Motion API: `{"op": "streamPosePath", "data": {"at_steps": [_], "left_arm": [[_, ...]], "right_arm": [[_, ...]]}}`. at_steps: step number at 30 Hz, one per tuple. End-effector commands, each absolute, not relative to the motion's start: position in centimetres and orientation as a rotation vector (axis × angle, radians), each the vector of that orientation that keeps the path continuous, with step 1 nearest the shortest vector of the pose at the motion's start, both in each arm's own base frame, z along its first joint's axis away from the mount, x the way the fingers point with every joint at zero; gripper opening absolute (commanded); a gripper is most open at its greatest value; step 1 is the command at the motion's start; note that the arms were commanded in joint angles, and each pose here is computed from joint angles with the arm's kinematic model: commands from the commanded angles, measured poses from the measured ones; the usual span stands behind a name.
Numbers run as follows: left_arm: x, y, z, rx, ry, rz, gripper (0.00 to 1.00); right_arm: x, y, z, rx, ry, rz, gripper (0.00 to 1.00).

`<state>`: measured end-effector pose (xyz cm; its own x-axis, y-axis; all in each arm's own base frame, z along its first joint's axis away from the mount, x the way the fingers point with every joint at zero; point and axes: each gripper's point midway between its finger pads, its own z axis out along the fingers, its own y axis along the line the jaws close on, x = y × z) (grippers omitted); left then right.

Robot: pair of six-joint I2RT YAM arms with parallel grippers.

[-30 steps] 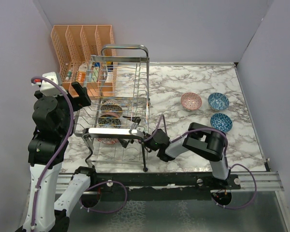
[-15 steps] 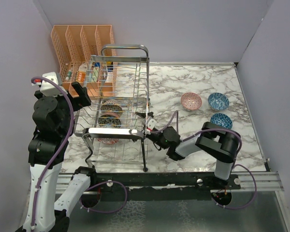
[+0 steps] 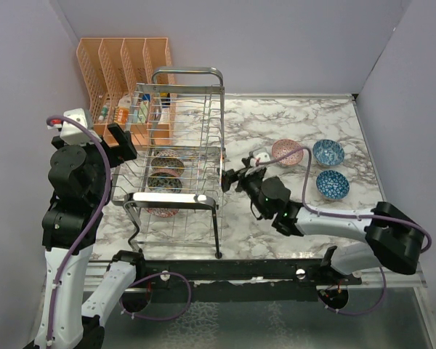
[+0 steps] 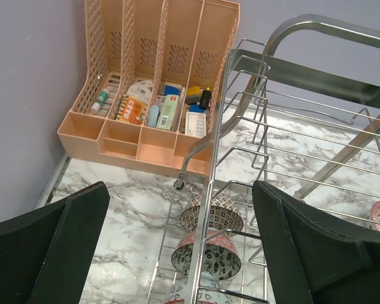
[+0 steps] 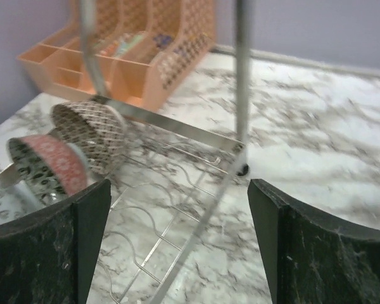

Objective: Load the bowls into the dish rack

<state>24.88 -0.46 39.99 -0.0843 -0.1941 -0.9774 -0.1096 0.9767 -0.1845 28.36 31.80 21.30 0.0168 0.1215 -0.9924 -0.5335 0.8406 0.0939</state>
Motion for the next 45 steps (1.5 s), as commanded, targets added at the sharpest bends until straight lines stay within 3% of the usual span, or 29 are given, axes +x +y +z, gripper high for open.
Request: {"op": "streamPosePath", "data": {"at_steps": [1, 17, 39, 45], "left_arm": [[24.2, -1.0, 41.8, -0.204, 1.603, -0.113, 0.99], [24.6, -1.5, 40.6, -0.191, 1.632, -0.126, 0.99], [25.8, -1.5, 39.0, -0.184, 1.672, -0.103, 0.99], [25.8, -1.5, 39.1, -0.184, 1.675, -0.1, 0.99]], "right_arm": [[30.9, 25.0, 17.5, -0.047, 1.804, 0.234, 0.85], [37.7, 13.7, 12.6, 0.443, 2.045, 0.359, 0.68], [40.1, 7.8, 6.7, 0.794, 2.102, 0.199, 0.69], [41.5, 6.6, 6.6, 0.799, 2.069, 0.117, 0.54]]}}
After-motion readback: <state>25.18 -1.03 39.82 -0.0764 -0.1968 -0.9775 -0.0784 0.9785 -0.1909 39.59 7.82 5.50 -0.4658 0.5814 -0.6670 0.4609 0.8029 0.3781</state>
